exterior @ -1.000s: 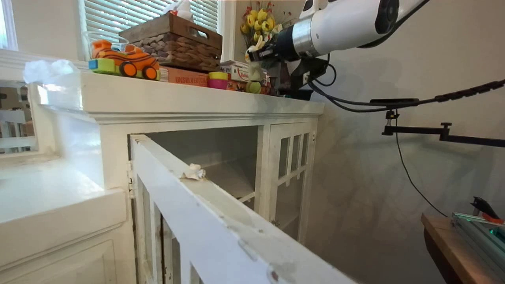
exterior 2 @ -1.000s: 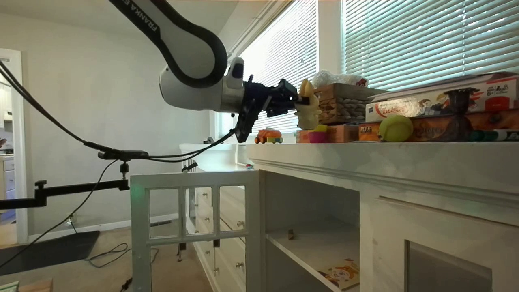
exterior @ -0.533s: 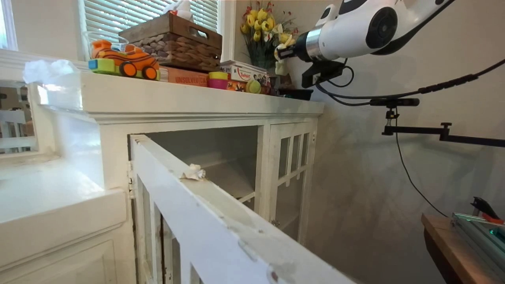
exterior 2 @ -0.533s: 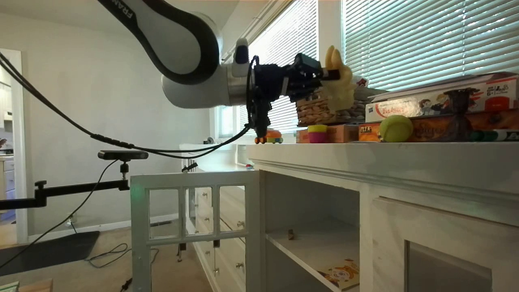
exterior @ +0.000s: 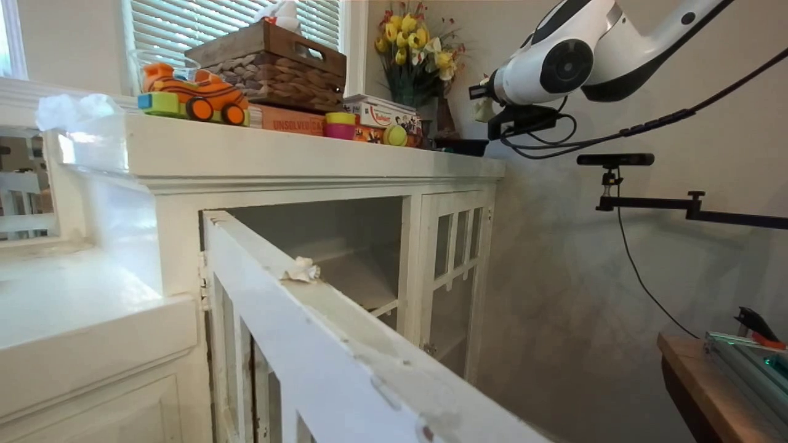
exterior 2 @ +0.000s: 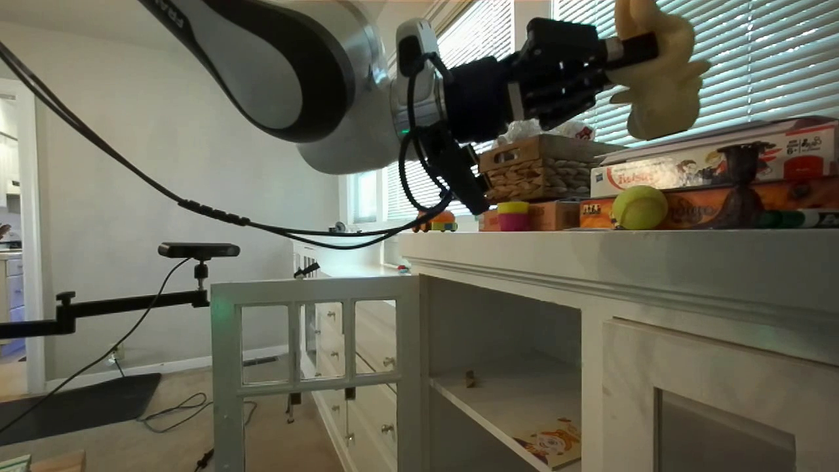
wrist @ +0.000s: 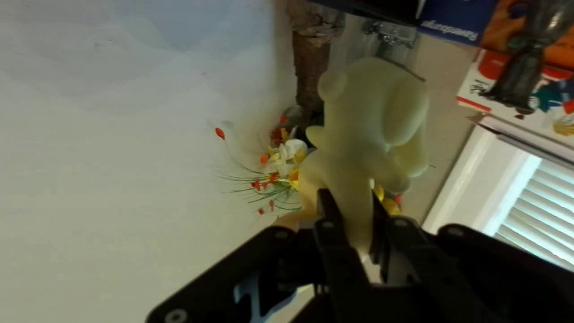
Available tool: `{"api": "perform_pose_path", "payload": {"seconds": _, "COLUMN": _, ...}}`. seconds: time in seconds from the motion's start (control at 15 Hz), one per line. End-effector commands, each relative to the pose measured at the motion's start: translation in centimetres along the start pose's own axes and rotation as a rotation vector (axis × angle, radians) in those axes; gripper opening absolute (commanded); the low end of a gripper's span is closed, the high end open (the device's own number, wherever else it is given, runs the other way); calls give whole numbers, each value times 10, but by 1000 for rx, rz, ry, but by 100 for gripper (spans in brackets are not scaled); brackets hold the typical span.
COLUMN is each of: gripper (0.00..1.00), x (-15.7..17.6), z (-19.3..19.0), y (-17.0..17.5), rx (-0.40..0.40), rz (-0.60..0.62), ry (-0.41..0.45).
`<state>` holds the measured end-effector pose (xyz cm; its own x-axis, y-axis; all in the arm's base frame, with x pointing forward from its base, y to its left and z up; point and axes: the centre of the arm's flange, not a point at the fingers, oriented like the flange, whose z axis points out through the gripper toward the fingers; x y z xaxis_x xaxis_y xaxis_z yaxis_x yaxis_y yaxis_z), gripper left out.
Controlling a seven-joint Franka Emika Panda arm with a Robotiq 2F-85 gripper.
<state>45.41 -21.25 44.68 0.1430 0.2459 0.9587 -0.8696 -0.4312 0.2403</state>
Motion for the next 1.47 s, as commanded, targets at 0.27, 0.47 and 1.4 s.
{"api": "perform_pose_path", "payload": {"seconds": 0.27, "gripper": 4, "x": 3, "z": 45, "y": 14, "rx": -166, "rz": 34, "ry": 11}}
{"api": "perform_pose_path", "payload": {"seconds": 0.47, "gripper": 17, "x": 0, "z": 37, "y": 18, "rx": -134, "rz": 9, "ry": 17}}
{"api": "perform_pose_path", "payload": {"seconds": 1.4, "gripper": 4, "x": 8, "z": 114, "y": 21, "rx": -132, "rz": 91, "ry": -30}}
